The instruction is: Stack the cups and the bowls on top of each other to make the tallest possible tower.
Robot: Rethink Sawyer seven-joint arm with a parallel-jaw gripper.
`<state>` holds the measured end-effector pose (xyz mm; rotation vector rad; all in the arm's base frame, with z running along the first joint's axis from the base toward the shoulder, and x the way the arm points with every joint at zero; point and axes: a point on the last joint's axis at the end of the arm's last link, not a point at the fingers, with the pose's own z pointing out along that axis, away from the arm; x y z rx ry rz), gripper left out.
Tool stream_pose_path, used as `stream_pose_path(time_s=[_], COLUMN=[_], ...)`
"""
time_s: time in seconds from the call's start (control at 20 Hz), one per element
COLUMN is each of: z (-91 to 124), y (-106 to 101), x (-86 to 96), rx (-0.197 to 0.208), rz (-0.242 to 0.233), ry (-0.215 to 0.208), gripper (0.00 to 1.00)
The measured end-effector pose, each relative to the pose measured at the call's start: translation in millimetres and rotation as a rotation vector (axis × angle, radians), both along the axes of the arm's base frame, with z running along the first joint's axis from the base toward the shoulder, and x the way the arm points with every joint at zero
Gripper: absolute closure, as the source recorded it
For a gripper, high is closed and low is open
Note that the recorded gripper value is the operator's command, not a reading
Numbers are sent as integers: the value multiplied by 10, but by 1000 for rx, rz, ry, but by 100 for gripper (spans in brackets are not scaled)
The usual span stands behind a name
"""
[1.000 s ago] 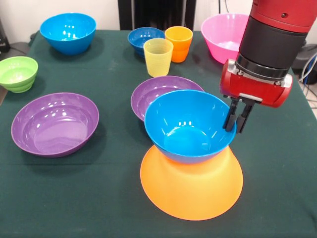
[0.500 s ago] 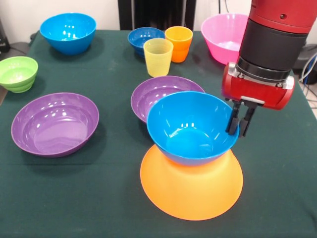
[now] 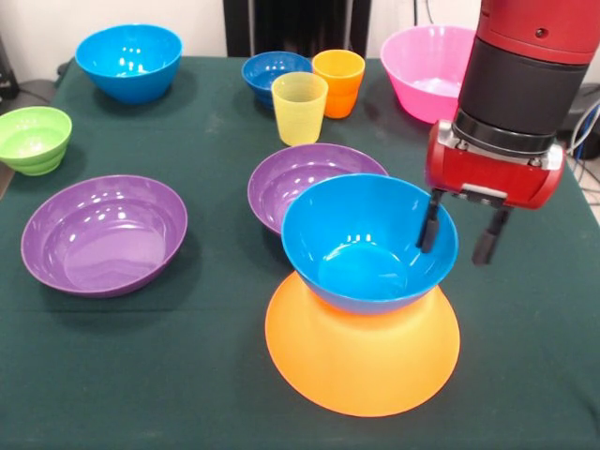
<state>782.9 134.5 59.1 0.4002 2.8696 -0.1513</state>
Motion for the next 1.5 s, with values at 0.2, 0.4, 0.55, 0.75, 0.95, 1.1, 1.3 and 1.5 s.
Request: stream_pose_path(time_s=[0.2, 0.4, 0.55, 0.75, 0.95, 1.1, 1.3, 1.5], z=[-9, 41, 69, 97, 187, 269, 406, 522], y=[40, 79, 80, 84, 97, 116, 155, 190], x=[19, 63, 76, 66, 44, 26, -27, -160], rx=[8, 16, 17, 16, 11, 5, -2, 4], rz=[8, 18, 20, 22, 28, 35, 44, 47], ry=[-20, -55, -63, -63, -68, -73, -78, -63], gripper=[0, 0, 0, 0, 0, 0, 0, 0])
